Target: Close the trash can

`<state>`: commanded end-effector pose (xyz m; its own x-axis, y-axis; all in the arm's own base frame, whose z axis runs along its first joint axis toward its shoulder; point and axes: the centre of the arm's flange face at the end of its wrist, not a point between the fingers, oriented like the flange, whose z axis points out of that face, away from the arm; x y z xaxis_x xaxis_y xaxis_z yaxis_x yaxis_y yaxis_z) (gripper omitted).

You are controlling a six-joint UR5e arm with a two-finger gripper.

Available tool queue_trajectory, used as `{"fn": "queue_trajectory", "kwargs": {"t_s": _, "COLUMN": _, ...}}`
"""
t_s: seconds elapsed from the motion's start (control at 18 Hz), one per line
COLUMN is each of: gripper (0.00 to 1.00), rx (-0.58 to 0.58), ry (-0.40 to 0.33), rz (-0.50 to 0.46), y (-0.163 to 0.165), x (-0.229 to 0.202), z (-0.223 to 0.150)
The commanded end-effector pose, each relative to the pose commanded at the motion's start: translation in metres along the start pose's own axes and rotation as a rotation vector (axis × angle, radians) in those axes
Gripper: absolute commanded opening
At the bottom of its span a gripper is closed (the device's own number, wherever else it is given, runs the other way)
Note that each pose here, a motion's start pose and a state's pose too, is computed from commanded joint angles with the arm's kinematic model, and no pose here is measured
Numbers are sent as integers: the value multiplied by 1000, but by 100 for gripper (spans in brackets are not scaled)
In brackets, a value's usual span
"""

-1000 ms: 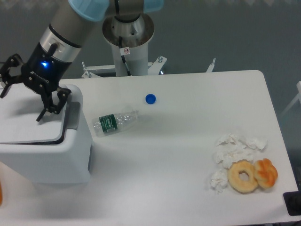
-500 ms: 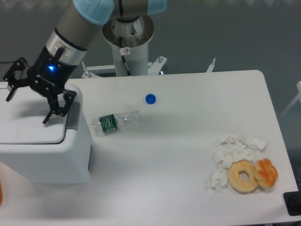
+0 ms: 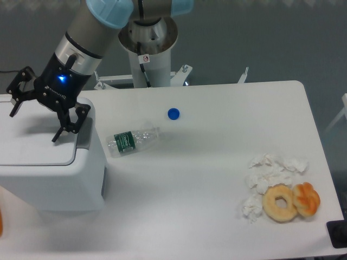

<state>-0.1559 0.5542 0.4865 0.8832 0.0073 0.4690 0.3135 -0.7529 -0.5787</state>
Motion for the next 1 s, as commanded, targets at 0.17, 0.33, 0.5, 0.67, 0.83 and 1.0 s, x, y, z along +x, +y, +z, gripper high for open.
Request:
{"fn": "queue_trajectory", "kwargs": {"t_s": 0.17, "gripper": 100, "rx": 1, "ry": 0, "rz": 1, "y": 1, "x": 1, "z": -1}}
{"fn": "queue_trajectory", "kwargs": {"t_s": 0.33, "gripper": 100, "rx": -1, "ry": 0, "rz": -1, "y": 4, "x": 2, "z": -1}}
{"fn": "queue_trajectory", "kwargs": {"t_s": 0.5, "gripper": 100, "rx": -1, "ry": 0, "rz": -1, "y": 4, "x": 2, "z": -1}}
{"fn": "queue_trajectory", "kwargs": {"t_s": 0.67, "gripper": 100, "rx": -2, "ry": 1, "rz": -2, "y": 5, "x": 2, "z": -1}}
{"fn": "queue_trajectory", "kwargs": {"t_s": 0.83, "gripper": 100, "rx": -6, "ry": 0, "rz": -4, "y": 5, "x": 0, "z": 1}}
{"fn": "queue_trajectory", "kwargs": {"t_s": 1.0, "gripper": 100, "rx": -7, "ry": 2, "rz": -5, "y": 5, "x": -1, "z": 2}}
